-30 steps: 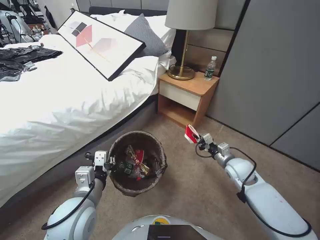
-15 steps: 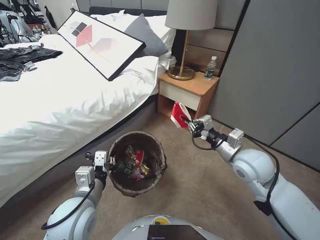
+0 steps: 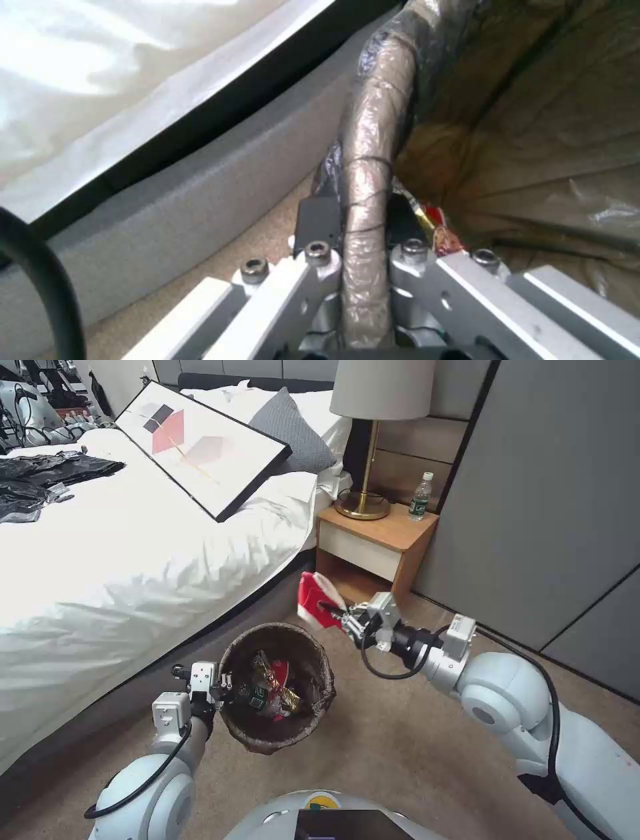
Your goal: Pick up the trash bin, then pick up the garbage from the floor and place it into the trash bin.
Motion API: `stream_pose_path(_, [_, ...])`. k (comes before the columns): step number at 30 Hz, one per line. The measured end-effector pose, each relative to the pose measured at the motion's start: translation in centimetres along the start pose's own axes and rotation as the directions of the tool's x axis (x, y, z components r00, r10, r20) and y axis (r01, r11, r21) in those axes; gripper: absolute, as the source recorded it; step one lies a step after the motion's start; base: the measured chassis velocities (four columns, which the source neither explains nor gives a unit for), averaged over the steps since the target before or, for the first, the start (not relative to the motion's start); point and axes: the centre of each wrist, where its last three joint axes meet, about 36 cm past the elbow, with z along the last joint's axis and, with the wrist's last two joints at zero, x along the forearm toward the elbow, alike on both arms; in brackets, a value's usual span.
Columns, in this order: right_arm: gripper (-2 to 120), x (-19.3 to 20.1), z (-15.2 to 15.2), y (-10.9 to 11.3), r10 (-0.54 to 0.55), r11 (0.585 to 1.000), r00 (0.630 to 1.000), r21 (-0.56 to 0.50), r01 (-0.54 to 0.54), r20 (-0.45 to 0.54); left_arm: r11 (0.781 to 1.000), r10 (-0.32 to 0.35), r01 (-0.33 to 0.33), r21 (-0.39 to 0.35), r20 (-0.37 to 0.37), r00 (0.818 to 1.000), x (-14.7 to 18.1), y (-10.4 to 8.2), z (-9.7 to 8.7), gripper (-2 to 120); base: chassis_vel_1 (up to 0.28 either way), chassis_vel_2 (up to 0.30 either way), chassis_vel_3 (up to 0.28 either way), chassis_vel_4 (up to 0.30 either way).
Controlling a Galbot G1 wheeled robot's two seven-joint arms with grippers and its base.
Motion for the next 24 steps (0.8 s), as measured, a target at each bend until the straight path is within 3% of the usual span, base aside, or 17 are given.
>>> stream_pose_path(12, [2, -3.4, 1.0, 2.6, -0.16, 0.987, 0.986, -0.013, 0.16, -0.054, 1.0, -0.003, 0.003, 0.003, -0.003, 1.0, 0.0, -0.1, 0.1, 2, 0.0, 0.0, 0.0, 0.0])
stream_pose_path(24, [2, -4.9, 2.5, 3.9, -0.193, 0.981, 0.974, -0.009, 0.193, -0.123, 1.0, -0.001, 0.001, 0.002, -0.003, 1.0, 0.0, -0.2, 0.1, 2, 0.0, 0.0, 0.0, 0.0])
